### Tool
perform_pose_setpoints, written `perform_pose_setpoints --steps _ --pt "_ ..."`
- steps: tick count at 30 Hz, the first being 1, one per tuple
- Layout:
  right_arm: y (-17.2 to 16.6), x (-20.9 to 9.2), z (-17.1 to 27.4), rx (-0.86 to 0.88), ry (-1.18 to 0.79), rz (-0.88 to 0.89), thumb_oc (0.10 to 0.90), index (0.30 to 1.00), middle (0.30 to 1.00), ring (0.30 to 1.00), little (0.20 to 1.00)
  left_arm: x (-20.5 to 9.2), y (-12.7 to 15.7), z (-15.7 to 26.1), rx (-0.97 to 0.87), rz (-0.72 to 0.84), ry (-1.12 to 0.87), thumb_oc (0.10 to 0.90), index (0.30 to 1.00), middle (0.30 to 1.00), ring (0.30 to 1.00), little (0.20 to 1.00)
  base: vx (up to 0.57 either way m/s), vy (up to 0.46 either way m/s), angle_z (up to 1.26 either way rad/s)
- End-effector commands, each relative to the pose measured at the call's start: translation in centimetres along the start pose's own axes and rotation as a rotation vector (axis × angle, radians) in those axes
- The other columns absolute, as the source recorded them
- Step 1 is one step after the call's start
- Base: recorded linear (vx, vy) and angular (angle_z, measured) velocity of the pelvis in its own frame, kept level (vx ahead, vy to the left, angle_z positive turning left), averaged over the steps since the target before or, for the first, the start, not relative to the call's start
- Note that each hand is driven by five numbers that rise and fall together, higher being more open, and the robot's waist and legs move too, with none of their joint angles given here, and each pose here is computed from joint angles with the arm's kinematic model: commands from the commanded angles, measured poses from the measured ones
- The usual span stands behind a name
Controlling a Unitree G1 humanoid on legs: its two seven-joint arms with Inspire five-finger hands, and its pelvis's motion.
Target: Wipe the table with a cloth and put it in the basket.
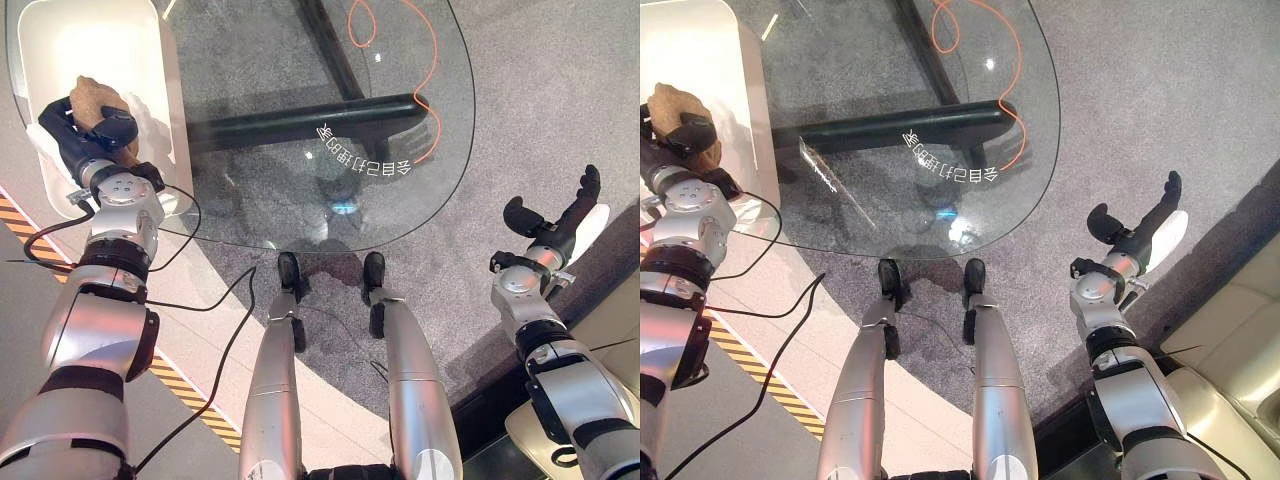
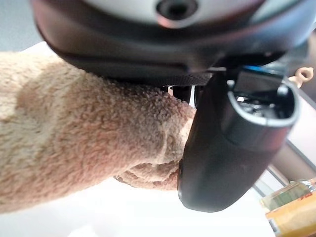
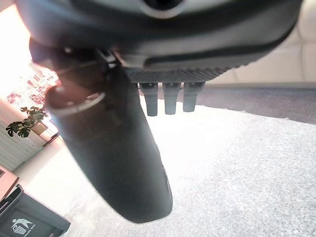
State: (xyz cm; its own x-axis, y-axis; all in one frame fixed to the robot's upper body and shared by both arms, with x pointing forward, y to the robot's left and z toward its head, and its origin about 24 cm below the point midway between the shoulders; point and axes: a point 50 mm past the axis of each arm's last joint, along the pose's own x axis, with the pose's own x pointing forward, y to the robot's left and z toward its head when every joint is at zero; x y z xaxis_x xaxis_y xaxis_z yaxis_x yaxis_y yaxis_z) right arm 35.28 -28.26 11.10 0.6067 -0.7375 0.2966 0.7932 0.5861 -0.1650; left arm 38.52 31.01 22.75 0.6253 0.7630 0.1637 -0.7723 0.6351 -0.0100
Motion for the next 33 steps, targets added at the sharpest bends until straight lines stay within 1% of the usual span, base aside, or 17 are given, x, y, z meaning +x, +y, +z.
perform_pose_setpoints --steps 1,2,4,5,14,28,33 --pt "-2.25 1.92 1.37 0.041 -0.075 -0.099 0.800 0.900 0.900 0.900 0.900 2.55 4.28 6.62 -0.054 0.140 -0.177 0.100 0.300 0.300 0.300 0.200 0.00 0.000 0.00" --pt "-2.31 2.07 1.49 0.042 -0.076 -0.099 0.800 0.900 0.900 0.900 0.900 2.53 4.17 6.52 -0.055 0.133 -0.167 0.147 0.340 0.340 0.340 0.247 0.00 0.000 0.00" --pt "-2.25 2.08 1.57 0.045 -0.078 -0.098 0.800 0.900 0.900 0.900 0.900 2.50 3.99 6.29 -0.048 0.127 -0.149 0.405 0.561 0.561 0.561 0.505 0.00 0.000 0.00" --pt "-2.23 2.08 1.60 0.045 -0.078 -0.096 0.800 0.900 0.900 0.900 0.900 2.50 3.95 6.17 -0.049 0.122 -0.142 0.800 0.900 0.900 0.900 0.900 0.00 0.000 0.00" --pt "-1.86 2.06 1.94 0.052 -0.080 -0.087 0.800 0.900 0.900 0.900 0.900 2.28 3.43 5.92 -0.045 0.110 -0.135 0.800 0.900 0.900 0.900 0.900 0.00 0.000 0.00" --pt "-1.92 1.91 1.61 0.050 -0.076 -0.087 0.800 0.900 0.900 0.900 0.900 2.17 3.41 6.14 -0.057 0.126 -0.150 0.800 0.900 0.900 0.900 0.900 0.00 0.000 0.00" --pt "-1.84 1.86 1.52 0.045 -0.068 -0.079 0.800 0.900 0.900 0.900 0.900 2.00 3.37 6.48 -0.105 0.133 -0.184 0.800 0.900 0.900 0.900 0.900 0.00 0.000 0.00"
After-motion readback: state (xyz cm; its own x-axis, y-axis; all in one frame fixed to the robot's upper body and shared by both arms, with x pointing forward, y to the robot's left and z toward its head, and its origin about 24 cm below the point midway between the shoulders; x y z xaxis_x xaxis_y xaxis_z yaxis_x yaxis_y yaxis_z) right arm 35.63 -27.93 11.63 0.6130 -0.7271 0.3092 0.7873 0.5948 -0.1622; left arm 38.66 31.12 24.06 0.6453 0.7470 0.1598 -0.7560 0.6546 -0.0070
